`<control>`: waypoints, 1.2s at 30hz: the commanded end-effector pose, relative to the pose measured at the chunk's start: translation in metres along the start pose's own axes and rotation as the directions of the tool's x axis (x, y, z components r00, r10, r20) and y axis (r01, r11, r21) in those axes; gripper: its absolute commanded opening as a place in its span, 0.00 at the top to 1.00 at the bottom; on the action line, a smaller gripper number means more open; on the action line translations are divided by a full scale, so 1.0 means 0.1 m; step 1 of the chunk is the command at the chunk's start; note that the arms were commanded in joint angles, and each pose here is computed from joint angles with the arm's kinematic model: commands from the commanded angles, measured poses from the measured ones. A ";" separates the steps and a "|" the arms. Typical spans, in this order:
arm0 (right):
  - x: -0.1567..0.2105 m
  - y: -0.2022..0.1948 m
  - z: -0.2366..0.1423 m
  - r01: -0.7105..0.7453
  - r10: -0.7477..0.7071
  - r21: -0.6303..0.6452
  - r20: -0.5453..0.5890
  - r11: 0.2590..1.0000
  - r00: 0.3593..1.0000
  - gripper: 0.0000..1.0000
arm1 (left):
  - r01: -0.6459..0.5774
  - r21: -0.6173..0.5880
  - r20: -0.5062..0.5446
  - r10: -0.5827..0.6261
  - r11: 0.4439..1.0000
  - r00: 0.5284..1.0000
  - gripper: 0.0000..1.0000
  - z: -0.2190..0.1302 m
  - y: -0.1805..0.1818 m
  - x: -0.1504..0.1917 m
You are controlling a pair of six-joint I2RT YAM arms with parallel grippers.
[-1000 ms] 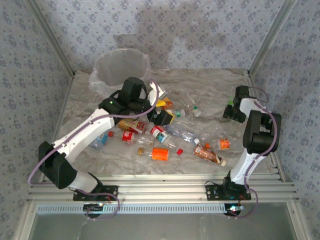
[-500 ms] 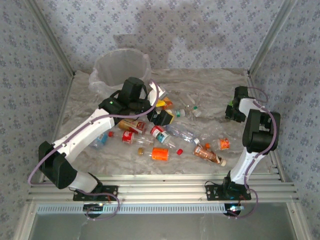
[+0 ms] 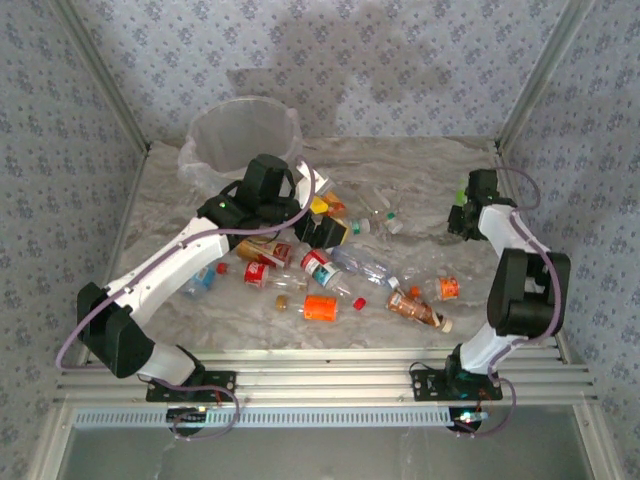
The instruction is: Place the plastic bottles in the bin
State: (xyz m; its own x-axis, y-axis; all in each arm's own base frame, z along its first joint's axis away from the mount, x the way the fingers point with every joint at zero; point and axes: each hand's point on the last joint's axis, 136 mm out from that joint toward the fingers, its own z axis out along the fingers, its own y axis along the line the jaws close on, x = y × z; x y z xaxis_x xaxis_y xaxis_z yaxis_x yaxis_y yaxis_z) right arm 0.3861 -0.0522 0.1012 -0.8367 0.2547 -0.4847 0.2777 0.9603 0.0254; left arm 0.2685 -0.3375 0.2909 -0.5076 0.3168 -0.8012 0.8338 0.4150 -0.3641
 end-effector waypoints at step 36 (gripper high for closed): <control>1.07 2.52 -2.17 0.474 -0.383 -0.748 0.312 0.465 0.869 0.74 | 0.563 0.007 0.390 -0.520 0.827 0.759 0.06 -0.11 0.37 -0.46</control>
State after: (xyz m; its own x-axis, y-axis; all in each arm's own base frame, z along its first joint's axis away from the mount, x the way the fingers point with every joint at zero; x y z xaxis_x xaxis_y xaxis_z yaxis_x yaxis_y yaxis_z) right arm 0.2718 0.2321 0.2322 -0.6984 -0.1574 -0.6981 -0.5844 0.6885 0.4295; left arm 0.3215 -0.3280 0.2912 -0.7814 -0.2547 -0.5697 0.3586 0.5639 -0.7440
